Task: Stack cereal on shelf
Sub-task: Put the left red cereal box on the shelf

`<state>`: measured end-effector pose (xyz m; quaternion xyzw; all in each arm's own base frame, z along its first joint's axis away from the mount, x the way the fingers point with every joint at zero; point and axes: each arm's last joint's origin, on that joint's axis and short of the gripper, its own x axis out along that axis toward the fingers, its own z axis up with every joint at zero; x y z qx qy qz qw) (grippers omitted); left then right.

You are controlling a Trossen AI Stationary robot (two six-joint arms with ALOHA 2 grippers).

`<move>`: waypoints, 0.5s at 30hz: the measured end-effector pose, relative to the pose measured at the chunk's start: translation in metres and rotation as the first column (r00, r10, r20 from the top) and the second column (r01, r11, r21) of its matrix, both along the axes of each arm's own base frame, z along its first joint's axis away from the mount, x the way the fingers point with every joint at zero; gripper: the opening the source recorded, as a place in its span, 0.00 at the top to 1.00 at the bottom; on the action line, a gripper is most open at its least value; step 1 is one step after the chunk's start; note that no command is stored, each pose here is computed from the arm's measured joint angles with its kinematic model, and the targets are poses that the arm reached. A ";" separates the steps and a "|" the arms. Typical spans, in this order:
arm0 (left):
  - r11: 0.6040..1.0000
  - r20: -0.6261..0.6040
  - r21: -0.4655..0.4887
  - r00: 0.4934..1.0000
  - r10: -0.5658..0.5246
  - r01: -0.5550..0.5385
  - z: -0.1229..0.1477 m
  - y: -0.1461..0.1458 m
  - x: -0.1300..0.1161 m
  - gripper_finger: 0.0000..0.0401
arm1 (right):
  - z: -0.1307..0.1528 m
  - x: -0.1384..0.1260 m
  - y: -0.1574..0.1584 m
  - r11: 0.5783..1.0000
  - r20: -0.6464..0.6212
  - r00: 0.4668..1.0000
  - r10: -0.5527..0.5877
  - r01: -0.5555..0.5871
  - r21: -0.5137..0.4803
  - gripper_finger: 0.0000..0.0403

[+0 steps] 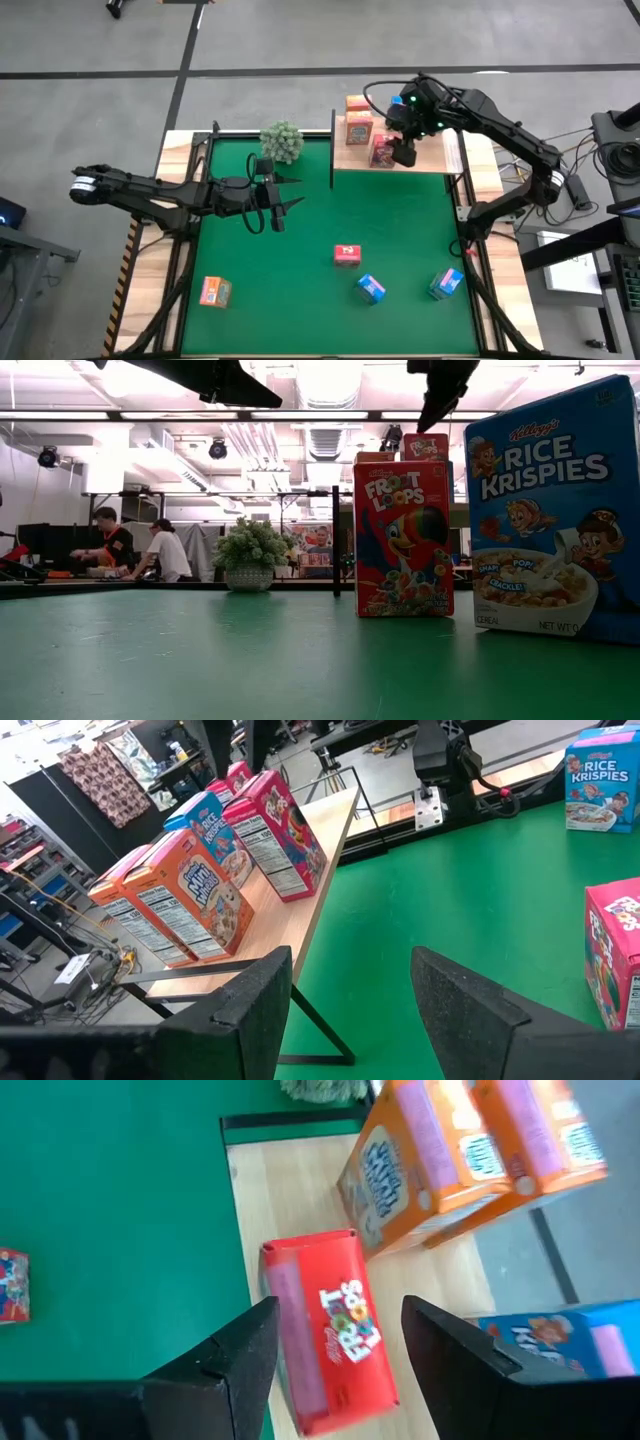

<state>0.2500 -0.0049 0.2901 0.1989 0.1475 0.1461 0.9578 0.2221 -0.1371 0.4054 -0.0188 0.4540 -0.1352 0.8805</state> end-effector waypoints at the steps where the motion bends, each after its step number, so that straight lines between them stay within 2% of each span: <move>1: 1.000 0.000 0.000 1.000 0.000 0.000 0.000 0.000 0.000 0.53 | -0.002 0.002 -0.001 1.000 -0.006 1.000 0.000 0.000 0.006 0.50; 6: 1.000 0.000 0.000 1.000 0.000 0.000 0.000 0.000 0.000 0.53 | -0.011 0.012 -0.007 0.999 -0.030 1.000 -0.005 0.006 0.033 0.43; 11: 1.000 0.000 0.000 1.000 0.000 0.000 0.000 0.000 0.000 0.53 | -0.013 0.015 -0.009 1.000 -0.045 0.999 0.025 -0.024 0.018 0.34; 15: 1.000 0.000 0.000 1.000 0.000 0.000 0.000 0.000 0.000 0.53 | -0.011 0.013 -0.008 0.999 -0.048 0.998 0.035 -0.035 0.008 0.31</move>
